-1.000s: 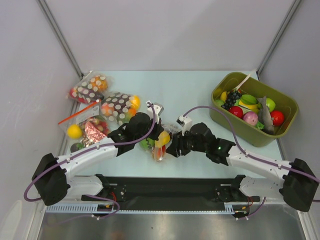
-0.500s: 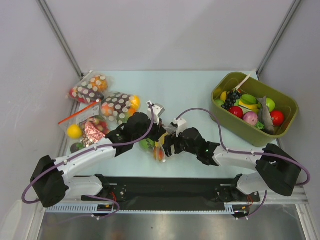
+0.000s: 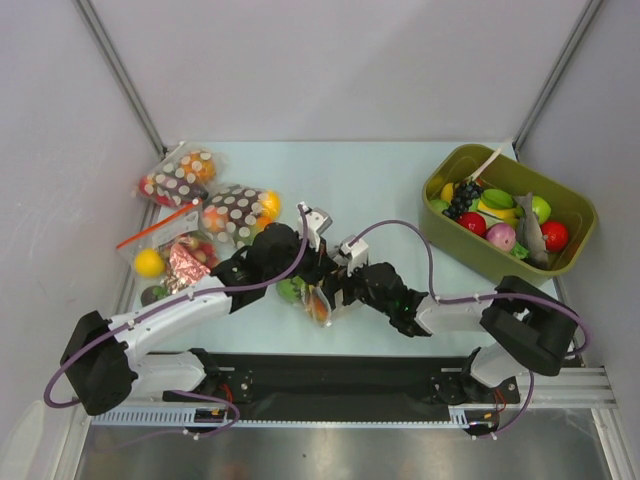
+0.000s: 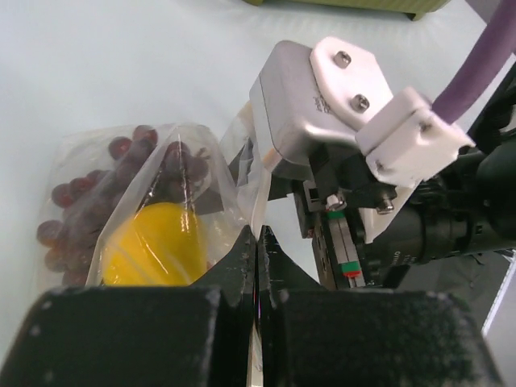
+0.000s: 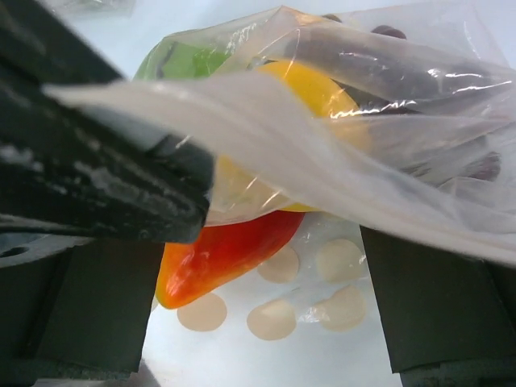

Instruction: Open the zip-top bag and remove the fake food

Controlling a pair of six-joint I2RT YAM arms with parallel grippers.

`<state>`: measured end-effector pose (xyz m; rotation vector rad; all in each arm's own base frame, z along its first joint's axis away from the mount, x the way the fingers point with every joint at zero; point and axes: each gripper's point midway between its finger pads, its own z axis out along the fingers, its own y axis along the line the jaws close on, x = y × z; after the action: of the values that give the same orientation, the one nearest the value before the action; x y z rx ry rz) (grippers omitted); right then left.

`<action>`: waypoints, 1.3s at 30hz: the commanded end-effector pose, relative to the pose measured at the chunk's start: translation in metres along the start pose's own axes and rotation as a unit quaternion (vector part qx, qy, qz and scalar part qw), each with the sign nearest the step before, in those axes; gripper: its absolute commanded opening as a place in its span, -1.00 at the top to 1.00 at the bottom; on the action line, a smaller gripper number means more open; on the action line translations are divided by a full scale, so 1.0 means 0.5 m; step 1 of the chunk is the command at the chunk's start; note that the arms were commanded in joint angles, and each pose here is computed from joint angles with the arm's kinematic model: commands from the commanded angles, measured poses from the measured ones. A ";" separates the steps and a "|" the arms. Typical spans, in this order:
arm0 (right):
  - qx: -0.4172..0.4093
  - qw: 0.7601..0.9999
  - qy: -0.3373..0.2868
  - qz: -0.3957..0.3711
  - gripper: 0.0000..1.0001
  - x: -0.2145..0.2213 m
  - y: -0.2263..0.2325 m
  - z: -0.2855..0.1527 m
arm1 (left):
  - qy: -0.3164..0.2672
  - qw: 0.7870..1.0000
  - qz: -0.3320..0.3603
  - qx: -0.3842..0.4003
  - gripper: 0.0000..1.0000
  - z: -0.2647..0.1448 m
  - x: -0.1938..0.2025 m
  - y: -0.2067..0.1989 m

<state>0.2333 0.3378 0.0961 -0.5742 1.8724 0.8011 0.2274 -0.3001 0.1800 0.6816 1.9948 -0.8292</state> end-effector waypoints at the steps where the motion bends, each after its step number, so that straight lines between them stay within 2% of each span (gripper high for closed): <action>1: -0.024 0.997 -0.071 -0.027 -0.99 -0.052 0.020 0.021 | -0.042 0.997 0.004 0.062 0.99 -0.008 -0.059 -0.051; 6: -0.020 0.996 -0.076 -0.037 -0.89 -0.049 0.022 0.039 | -0.035 0.996 -0.003 0.086 0.99 -0.004 -0.050 -0.066; 9: -0.010 0.996 -0.083 -0.041 -0.64 -0.057 0.017 0.047 | -0.035 0.995 -0.006 0.096 0.99 -0.007 -0.047 -0.073; 10: -0.009 0.995 -0.085 -0.043 -0.37 -0.060 0.016 0.048 | -0.035 0.995 -0.008 0.096 0.99 -0.007 -0.045 -0.073; 12: -0.001 0.995 -0.090 -0.044 -0.16 -0.066 0.012 0.048 | -0.035 0.995 -0.008 0.091 0.99 -0.008 -0.045 -0.069; 13: -0.002 0.995 -0.093 -0.044 0.01 -0.068 0.013 0.045 | -0.038 0.996 -0.006 0.086 0.99 -0.010 -0.048 -0.066; 19: 0.010 0.992 -0.118 -0.045 0.30 -0.095 0.009 0.006 | -0.044 0.998 0.002 0.050 0.99 -0.016 -0.055 -0.042; 22: 0.011 0.991 -0.122 -0.045 0.35 -0.101 0.009 -0.015 | -0.056 0.998 -0.001 0.024 0.99 -0.021 -0.067 -0.023; 25: 0.016 0.991 -0.122 -0.043 0.37 -0.106 0.005 -0.033 | -0.051 0.997 -0.012 -0.048 0.99 -0.029 -0.060 0.033; 26: 0.022 0.991 -0.122 -0.043 0.37 -0.104 0.000 -0.036 | -0.056 0.993 -0.014 -0.098 0.99 -0.033 -0.061 0.070; 29: 0.033 0.991 -0.119 -0.048 0.36 -0.103 -0.009 -0.040 | -0.046 0.985 -0.011 -0.164 1.00 -0.041 -0.044 0.121; 35: 0.018 0.994 -0.092 -0.053 0.31 -0.083 0.003 -0.004 | -0.044 0.984 -0.013 -0.173 0.99 -0.039 -0.034 0.131; 39: -0.004 0.995 -0.092 -0.042 0.23 -0.079 0.022 0.012 | -0.035 0.975 -0.014 -0.221 0.99 -0.042 -0.010 0.169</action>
<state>0.2423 0.3363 0.1154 -0.5756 1.7220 0.7258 0.2694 -0.2477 0.1726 0.4247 2.0369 -0.4923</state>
